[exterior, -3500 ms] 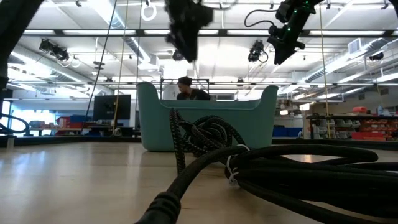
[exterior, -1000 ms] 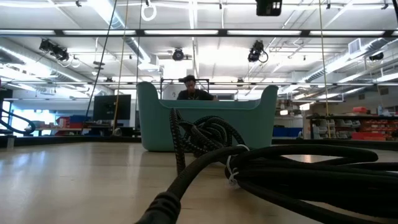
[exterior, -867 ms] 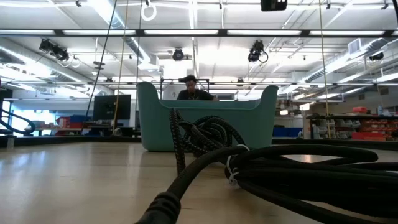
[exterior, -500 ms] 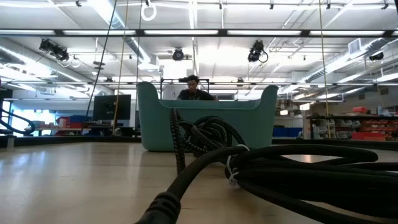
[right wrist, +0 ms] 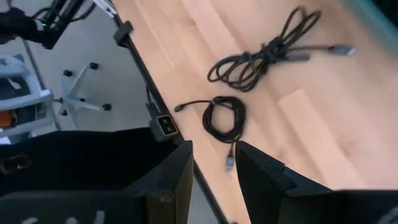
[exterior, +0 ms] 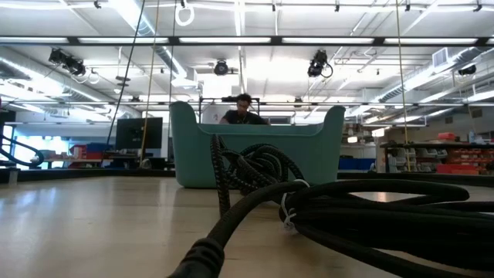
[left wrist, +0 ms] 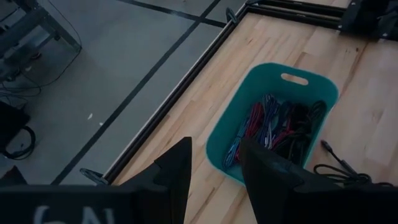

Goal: Pick and place USB-C Cables
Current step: Put the bottom black charger cable into the light blue bin

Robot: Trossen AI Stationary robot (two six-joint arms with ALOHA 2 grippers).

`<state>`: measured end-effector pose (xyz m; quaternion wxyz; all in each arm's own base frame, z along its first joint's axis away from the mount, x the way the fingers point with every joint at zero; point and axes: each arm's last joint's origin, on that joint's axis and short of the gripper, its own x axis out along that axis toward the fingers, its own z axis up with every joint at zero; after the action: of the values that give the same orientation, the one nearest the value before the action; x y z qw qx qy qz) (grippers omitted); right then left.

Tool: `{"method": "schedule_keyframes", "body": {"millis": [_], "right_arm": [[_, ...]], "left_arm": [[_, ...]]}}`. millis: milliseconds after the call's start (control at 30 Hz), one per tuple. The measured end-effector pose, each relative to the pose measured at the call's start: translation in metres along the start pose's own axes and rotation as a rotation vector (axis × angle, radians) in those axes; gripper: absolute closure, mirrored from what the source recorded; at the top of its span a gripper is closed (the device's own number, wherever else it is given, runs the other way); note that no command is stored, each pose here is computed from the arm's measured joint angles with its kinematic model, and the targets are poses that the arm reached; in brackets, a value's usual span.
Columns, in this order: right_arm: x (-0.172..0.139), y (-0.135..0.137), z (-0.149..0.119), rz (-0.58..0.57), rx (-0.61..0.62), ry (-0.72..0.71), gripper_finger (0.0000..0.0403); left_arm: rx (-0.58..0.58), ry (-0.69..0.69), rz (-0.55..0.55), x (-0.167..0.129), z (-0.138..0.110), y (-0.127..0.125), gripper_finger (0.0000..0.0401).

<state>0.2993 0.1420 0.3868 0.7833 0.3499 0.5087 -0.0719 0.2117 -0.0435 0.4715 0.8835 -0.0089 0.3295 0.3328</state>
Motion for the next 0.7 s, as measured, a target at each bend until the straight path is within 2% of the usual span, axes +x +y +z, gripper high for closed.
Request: {"method": "schedule_keyframes", "body": {"millis": [333, 700], "right_arm": [[0.076, -0.009, -0.034, 0.018, 0.093, 0.038, 0.0276], [0.141, -0.056, -0.064, -0.060, 0.137, 0.109, 0.0277]], "left_arm": [[0.018, 0.000, 0.000, 0.000, 0.000, 0.000, 0.0259], [0.018, 0.000, 0.000, 0.000, 0.000, 0.000, 0.0259]]}}
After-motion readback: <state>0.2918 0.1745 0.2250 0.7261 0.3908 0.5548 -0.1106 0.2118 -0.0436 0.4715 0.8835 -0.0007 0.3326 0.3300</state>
